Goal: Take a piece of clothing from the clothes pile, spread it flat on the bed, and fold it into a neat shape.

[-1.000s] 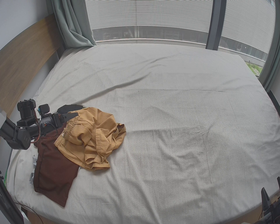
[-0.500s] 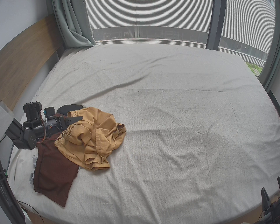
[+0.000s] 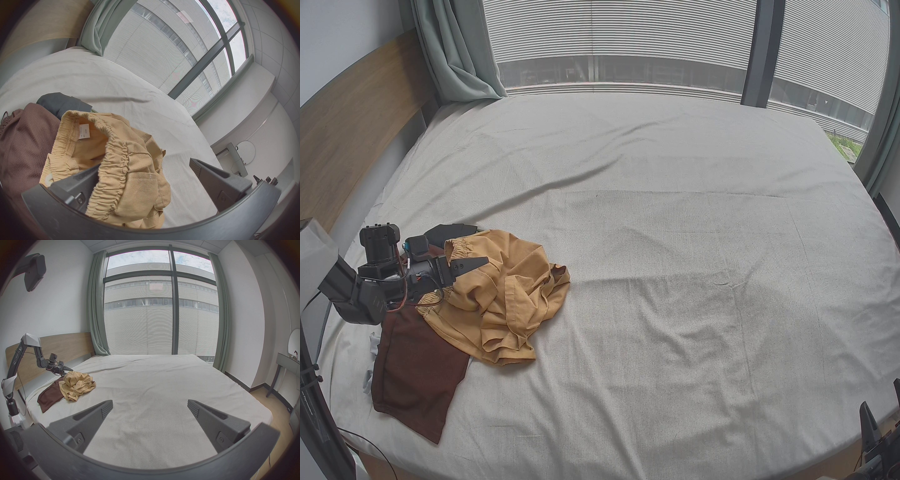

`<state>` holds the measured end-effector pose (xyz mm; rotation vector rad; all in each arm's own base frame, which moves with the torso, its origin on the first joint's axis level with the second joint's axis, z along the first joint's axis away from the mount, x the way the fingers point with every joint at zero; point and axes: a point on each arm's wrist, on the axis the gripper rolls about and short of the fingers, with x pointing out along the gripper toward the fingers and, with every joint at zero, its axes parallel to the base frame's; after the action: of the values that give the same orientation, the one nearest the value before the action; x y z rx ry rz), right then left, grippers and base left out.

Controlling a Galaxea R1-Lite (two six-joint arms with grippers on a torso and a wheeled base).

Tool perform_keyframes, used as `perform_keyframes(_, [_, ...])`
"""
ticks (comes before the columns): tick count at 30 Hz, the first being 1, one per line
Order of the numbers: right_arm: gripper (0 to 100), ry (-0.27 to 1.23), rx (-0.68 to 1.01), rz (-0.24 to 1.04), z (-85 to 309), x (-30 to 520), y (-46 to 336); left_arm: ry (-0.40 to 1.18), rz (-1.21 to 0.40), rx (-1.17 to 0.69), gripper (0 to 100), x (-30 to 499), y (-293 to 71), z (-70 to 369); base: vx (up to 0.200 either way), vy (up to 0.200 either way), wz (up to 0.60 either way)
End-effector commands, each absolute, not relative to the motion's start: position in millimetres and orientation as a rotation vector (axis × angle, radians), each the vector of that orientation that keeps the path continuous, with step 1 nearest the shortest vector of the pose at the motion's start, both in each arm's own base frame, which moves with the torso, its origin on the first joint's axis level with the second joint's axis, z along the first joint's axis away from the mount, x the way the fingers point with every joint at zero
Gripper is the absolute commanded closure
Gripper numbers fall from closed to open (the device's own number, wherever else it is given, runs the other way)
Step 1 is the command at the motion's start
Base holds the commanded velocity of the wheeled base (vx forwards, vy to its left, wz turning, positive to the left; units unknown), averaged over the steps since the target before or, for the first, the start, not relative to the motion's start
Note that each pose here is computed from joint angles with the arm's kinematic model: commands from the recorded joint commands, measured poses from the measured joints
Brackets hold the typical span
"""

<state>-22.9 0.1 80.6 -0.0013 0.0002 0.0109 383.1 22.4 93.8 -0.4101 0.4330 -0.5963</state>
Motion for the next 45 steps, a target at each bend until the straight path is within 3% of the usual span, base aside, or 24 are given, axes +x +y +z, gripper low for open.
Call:
perform_keyframes(1, [0, 0.002, -0.002, 0.011, 75, -23, 0, 0.435, -0.601, -0.409, 0, 384, 21, 92, 0.0, 0.0, 0.0])
perform_keyframes(8, [0, 0.002, -0.002, 0.012, 75, -23, 0, 0.44, -0.597, -0.413, 0, 390, 22, 87, 0.0, 0.0, 0.0])
perform_keyframes(9, [0, 0.002, -0.002, 0.012, 75, -23, 0, 0.444, -0.594, -0.415, 100, 390, 22, 85, 0.0, 0.0, 0.0])
perform_keyframes(22, [0, 0.0, -0.002, 0.011, 76, -23, 0, 0.445, -0.597, -0.423, 100, 388, 27, 85, 0.0, 0.0, 0.0])
perform_keyframes(45, [0, 0.0, -0.002, 0.012, 76, -23, 0, 0.402, -0.589, -0.493, 100, 319, 23, 100, 0.0, 0.0, 0.0])
